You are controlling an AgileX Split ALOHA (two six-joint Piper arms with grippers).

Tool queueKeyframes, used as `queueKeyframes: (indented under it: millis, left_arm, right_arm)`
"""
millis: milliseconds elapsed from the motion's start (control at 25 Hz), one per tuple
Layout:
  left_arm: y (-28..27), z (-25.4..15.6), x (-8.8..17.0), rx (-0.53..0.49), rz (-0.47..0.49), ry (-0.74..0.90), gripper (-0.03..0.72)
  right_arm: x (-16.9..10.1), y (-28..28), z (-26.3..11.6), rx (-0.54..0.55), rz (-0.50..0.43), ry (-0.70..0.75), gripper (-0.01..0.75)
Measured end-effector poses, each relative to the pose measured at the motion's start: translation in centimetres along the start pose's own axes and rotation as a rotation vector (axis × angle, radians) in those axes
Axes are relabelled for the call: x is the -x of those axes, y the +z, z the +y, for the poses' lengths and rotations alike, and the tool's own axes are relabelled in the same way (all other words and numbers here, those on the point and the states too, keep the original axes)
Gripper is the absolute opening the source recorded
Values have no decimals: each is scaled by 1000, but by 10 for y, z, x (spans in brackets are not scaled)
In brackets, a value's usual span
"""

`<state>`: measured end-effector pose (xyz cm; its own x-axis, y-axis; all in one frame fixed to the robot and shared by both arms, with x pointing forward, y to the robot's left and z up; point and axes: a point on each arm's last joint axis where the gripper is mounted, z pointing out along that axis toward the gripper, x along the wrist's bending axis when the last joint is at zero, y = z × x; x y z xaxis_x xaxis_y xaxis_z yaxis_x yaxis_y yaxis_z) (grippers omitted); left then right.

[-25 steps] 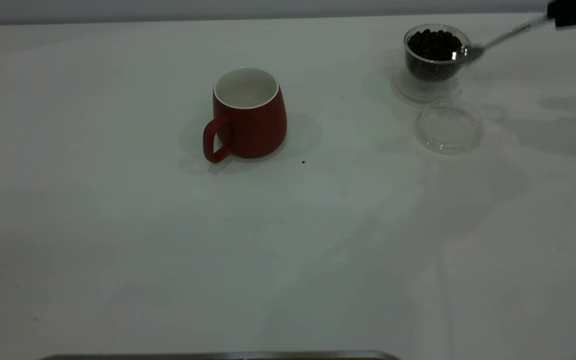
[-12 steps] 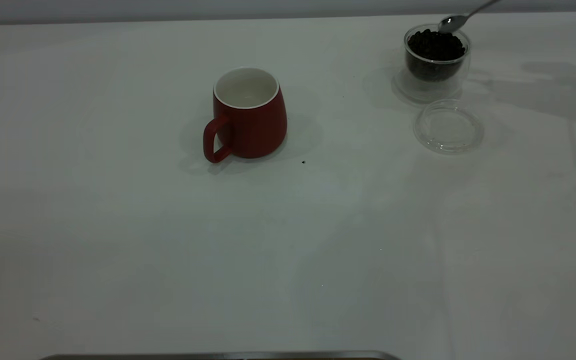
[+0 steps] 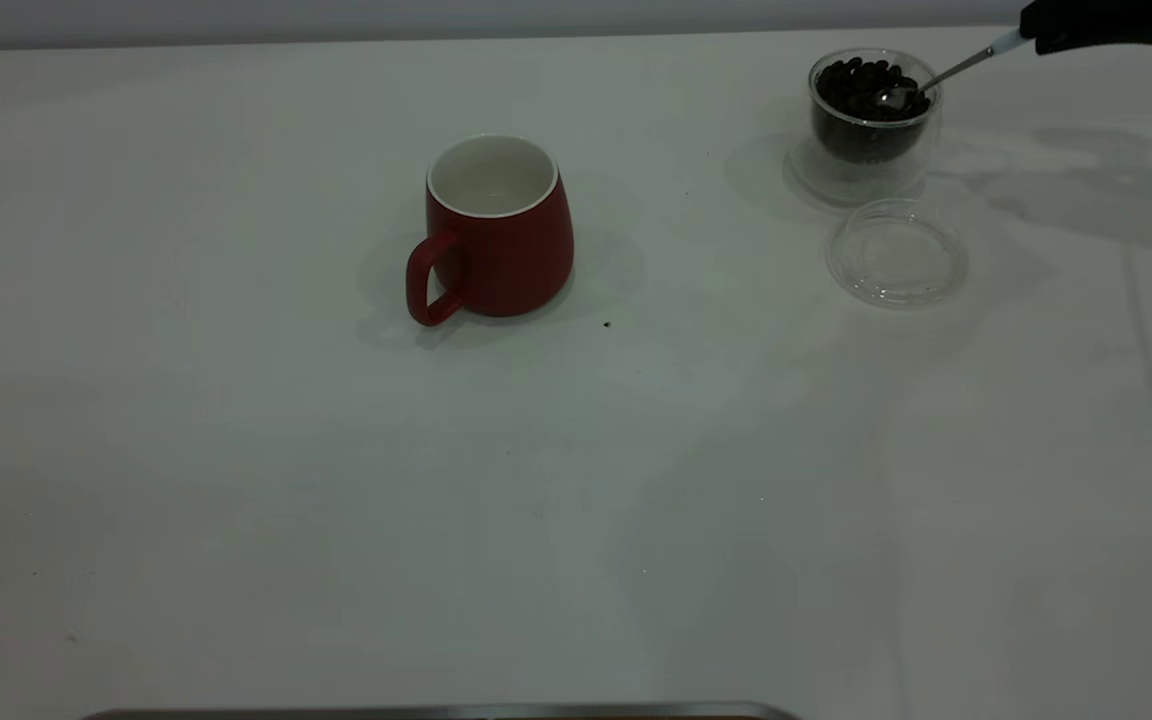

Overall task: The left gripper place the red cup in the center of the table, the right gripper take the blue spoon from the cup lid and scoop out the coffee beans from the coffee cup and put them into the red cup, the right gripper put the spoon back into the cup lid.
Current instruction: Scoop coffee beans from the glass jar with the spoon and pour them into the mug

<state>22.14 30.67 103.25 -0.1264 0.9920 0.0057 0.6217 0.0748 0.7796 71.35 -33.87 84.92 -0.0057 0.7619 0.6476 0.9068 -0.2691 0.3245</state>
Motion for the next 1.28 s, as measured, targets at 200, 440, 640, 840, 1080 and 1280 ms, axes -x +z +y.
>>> queueKeyframes:
  millis: [200, 440, 640, 840, 1080, 1280]
  left_arm:
    - [0, 0, 0, 0, 0, 0, 587]
    - [0, 0, 0, 0, 0, 0, 587]
    - [0, 0, 0, 0, 0, 0, 587]
    - [0, 0, 0, 0, 0, 0, 587]
    - [0, 0, 0, 0, 0, 0, 587]
    - [0, 0, 0, 0, 0, 0, 587]
  right_arm:
    - [5, 6, -3, -9, 8, 22, 109]
    - [7, 10, -7, -29, 29, 39, 109]
    - [6, 11, -8, -36, 37, 41, 109]
    - [6, 10, -9, -49, 56, 45, 109]
    - [11, 5, -8, -44, 60, 58, 109]
    - [15, -1, -5, -22, 80, 89, 109]
